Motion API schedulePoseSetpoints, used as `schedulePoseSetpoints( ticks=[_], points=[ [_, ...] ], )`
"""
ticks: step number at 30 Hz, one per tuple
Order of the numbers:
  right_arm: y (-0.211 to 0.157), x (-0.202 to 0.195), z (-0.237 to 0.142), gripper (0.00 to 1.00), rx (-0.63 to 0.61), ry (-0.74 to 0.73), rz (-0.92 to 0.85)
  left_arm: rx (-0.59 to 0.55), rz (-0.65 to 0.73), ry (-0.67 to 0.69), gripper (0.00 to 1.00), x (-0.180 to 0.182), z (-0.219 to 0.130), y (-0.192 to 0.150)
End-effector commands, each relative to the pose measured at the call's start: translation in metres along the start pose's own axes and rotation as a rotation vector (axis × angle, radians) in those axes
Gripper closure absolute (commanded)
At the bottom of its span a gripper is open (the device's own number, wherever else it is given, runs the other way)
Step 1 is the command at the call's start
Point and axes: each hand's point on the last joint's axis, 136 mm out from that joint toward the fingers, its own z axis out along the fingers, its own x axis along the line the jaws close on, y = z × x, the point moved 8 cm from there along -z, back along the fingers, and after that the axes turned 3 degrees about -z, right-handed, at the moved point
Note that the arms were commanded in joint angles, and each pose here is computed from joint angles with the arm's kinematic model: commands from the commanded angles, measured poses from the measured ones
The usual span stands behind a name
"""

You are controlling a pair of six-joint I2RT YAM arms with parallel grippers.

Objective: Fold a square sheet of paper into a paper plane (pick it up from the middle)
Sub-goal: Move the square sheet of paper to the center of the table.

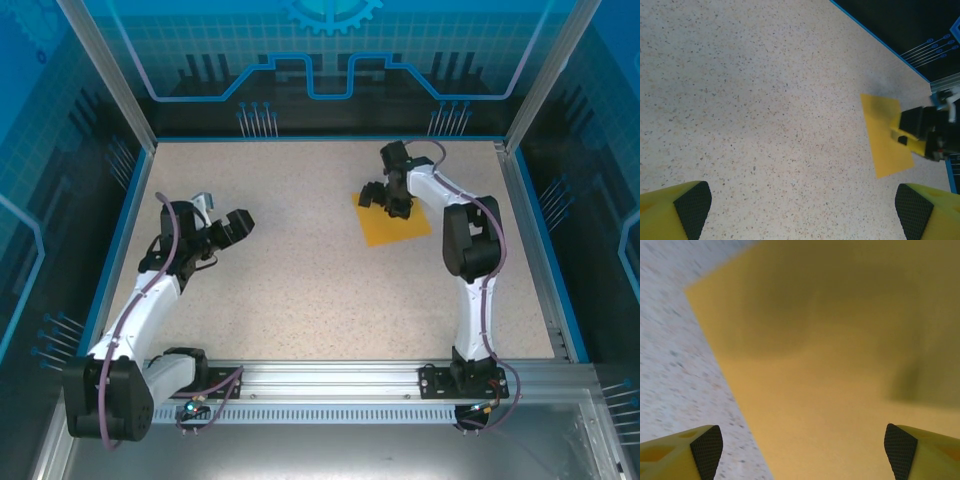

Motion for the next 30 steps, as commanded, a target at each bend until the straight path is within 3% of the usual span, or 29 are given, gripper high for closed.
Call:
schedulePoseSetpoints(
  ticks=[1, 6, 17, 20, 25, 30],
  points=[
    [-0.028, 0.0, 0.014, 0.13, 0.108, -0.016, 0.017, -0.001, 0.002, -0.047, 0.02, -0.012, -0.011, 0.006],
    [-0.071, 0.005, 0.025, 0.15, 0.149, -0.018, 0.038, 0.019, -0.02, -0.072, 0.01, -0.016, -0.019, 0.0],
    [-0.213, 0.032, 0.035, 0.16, 0.213, -0.098, -0.059, 0.088, -0.016, -0.107, 0.02, -0.016, -0.034, -0.029],
    [-0.239, 0.043, 0.029, 0.16, 0.225, -0.051, -0.059, 0.126, -0.014, -0.127, 0.02, -0.016, -0.033, -0.036],
    [-0.23, 0.075, -0.013, 0.14, 0.125, 0.033, -0.171, 0.154, -0.003, -0.163, 0.02, -0.02, -0.033, -0.044],
    [-0.182, 0.057, -0.046, 0.16, 0.005, 0.053, -0.167, 0.17, -0.006, -0.219, 0.01, -0.025, -0.029, -0.049]
  ],
)
